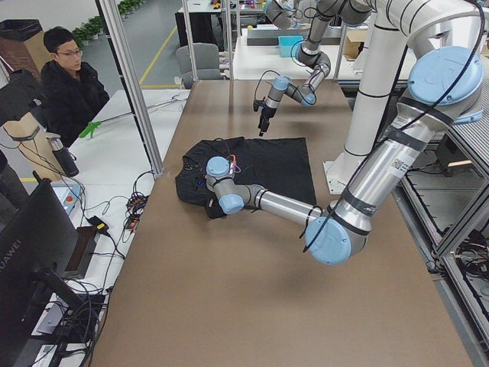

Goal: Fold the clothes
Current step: 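Sweep the left gripper across the sleeve, folding it onto the shirt body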

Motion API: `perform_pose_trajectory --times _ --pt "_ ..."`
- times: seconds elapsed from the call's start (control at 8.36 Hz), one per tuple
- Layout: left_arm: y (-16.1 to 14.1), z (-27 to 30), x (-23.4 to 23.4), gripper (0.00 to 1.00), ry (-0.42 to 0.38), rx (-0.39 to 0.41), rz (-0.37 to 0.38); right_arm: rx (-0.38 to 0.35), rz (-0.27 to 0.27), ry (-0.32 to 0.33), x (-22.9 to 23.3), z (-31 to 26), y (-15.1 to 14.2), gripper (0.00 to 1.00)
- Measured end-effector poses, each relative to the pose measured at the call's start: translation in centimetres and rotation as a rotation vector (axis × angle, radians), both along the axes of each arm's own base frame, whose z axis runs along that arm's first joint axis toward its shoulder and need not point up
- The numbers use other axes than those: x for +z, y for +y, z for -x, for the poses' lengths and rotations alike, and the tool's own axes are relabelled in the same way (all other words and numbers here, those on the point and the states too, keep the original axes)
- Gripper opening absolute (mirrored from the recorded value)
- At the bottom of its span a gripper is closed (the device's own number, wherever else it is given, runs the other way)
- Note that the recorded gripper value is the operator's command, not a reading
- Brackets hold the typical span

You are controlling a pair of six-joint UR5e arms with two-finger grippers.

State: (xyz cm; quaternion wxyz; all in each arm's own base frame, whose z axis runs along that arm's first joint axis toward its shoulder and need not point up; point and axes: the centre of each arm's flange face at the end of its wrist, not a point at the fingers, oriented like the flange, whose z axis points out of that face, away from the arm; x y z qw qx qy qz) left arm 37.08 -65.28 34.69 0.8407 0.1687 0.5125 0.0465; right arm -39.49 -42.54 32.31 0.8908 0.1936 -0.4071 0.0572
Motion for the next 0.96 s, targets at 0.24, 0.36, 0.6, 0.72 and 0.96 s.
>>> perform_pose_trajectory --times 0.24,0.36,0.6,0.72,0.96 --pt "0.9 -4.5 -3.9 0.00 0.017 -0.046 0.018 -0.003 0.001 0.004 0.2 0.1 0.0 0.95" --pt "0.4 -5.9 -6.2 0.00 0.025 -0.065 0.039 -0.004 0.001 0.008 0.4 0.2 0.0 0.95" --pt "-1.3 -8.4 -10.6 0.00 0.014 -0.107 0.070 -0.006 0.004 0.012 0.6 0.3 0.0 0.95" --pt "-1.8 -9.6 -11.7 0.00 0.003 -0.131 0.071 -0.007 0.004 0.014 0.7 0.4 0.1 0.95" --pt "-1.7 -11.7 -12.3 0.00 -0.015 -0.155 0.080 -0.012 0.004 0.016 0.8 0.6 0.2 0.95"
